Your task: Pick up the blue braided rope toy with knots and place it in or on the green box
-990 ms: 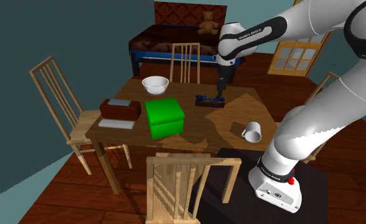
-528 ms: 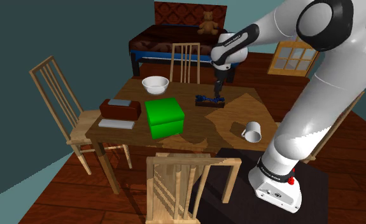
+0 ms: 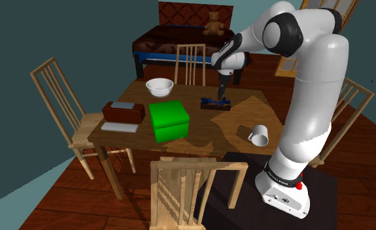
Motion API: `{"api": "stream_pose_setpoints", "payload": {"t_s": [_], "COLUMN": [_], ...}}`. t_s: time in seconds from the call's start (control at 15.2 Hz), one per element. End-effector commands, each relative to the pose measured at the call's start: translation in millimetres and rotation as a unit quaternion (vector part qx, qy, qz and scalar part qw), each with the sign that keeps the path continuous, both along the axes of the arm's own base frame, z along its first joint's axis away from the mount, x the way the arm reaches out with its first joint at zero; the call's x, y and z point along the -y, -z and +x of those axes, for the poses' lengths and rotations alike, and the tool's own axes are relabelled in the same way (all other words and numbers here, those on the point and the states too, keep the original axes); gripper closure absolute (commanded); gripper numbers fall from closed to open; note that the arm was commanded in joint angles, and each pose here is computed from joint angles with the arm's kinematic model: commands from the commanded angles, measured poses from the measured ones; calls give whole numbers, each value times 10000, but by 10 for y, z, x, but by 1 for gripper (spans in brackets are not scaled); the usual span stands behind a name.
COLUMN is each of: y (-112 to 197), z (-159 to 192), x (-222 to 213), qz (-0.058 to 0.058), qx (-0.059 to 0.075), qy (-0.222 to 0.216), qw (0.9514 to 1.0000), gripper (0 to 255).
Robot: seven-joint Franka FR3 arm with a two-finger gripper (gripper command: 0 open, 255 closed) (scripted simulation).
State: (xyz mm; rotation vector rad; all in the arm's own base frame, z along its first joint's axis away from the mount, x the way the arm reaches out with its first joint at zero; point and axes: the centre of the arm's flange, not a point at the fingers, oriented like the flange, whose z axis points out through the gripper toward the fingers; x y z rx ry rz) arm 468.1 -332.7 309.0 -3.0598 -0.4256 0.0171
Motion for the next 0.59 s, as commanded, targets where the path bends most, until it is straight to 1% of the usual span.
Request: {"api": "stream_pose_setpoints", "payload": {"t_s": [0.0,0.53], "y": [153,675], "z": [145,656], "x": [179,839], "qz": [31,135], "qx": [57,244], "qy": [-65,-280], "qw": [10000,9992], "gripper": [0,0]}}
